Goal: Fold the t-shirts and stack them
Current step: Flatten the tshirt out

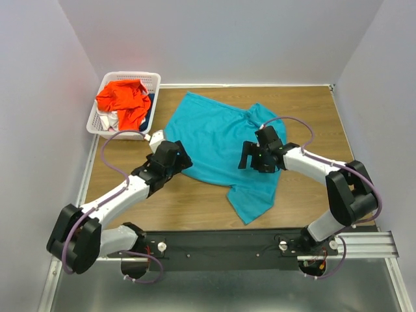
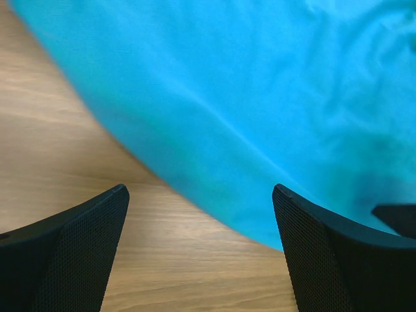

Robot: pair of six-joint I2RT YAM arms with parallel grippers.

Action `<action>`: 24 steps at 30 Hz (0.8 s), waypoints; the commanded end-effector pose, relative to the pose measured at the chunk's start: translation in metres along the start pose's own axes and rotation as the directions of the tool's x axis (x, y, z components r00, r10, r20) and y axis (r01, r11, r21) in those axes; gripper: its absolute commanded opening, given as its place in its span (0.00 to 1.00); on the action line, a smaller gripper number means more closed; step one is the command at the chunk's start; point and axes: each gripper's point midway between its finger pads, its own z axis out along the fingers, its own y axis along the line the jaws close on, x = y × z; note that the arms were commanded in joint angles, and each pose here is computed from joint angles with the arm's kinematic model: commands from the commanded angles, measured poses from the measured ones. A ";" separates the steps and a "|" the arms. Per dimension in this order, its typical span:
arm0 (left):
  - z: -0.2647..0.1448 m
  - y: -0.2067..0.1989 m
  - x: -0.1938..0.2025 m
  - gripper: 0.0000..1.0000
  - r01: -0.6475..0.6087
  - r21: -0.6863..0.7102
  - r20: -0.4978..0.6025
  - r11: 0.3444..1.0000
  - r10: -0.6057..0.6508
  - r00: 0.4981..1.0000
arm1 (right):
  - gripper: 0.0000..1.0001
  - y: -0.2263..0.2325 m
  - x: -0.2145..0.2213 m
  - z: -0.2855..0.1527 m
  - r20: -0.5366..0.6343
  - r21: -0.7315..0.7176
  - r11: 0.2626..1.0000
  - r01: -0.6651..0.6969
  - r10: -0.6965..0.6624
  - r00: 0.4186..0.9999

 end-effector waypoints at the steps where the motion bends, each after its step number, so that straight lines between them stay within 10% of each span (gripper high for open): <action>1: -0.010 0.032 -0.022 0.98 0.105 -0.107 0.106 0.989 -0.094 0.990 | 1.00 -0.024 0.000 0.000 0.046 0.098 0.991 -0.095 0.091 0.995; 13: 0.000 0.072 -0.038 0.98 0.170 -0.204 0.125 0.964 -0.146 0.981 | 1.00 -0.169 -0.046 0.017 0.101 0.361 0.873 -0.328 0.312 0.945; 24: 0.025 0.038 -0.004 0.89 0.117 -0.033 -0.051 0.993 -0.119 0.992 | 1.00 -0.152 -0.155 -0.013 0.277 0.266 0.920 -0.289 0.214 0.937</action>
